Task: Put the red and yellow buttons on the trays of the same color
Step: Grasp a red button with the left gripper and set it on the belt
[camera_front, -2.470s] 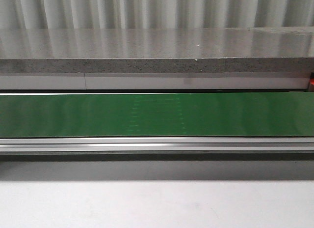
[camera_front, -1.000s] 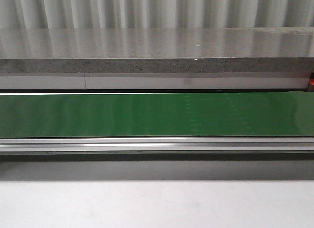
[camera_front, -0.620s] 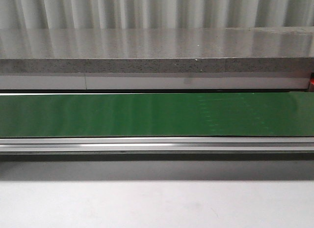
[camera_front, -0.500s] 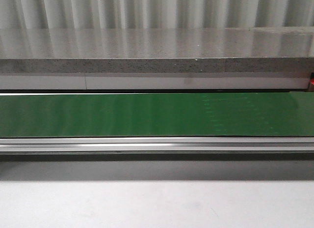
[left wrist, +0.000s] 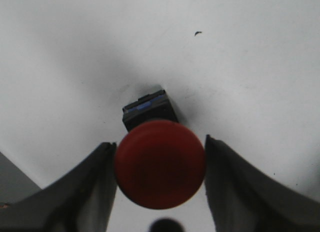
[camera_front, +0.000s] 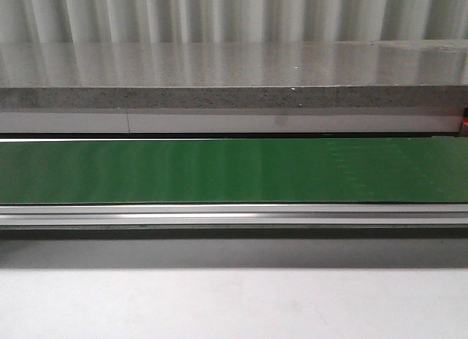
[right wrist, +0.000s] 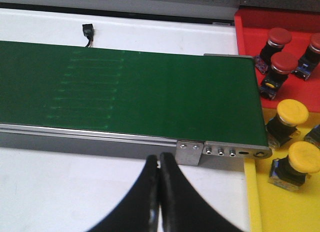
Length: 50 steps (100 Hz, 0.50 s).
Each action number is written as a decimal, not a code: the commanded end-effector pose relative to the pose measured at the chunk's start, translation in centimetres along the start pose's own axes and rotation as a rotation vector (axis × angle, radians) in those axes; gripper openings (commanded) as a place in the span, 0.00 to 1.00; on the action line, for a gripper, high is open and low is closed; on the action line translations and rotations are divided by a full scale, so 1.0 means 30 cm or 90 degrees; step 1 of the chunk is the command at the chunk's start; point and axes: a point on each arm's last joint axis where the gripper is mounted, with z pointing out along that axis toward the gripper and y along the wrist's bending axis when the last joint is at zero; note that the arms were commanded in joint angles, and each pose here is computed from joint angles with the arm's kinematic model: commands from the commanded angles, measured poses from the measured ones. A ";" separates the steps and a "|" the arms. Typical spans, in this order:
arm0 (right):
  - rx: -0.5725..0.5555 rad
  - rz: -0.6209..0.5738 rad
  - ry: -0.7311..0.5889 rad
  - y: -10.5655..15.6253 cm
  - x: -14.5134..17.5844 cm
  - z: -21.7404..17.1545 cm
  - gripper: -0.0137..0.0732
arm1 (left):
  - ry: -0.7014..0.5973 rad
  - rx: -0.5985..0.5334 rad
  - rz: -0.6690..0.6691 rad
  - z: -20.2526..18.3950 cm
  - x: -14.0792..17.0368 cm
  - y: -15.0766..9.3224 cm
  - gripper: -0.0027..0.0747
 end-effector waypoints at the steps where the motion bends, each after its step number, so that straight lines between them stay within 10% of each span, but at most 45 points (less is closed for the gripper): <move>1: 0.003 -0.008 -0.054 0.000 -0.041 -0.013 0.08 | -0.058 0.013 -0.007 -0.059 -0.028 -0.008 0.35; 50: 0.003 -0.008 -0.054 0.000 -0.041 -0.013 0.08 | -0.144 0.039 0.060 -0.220 0.011 -0.060 0.26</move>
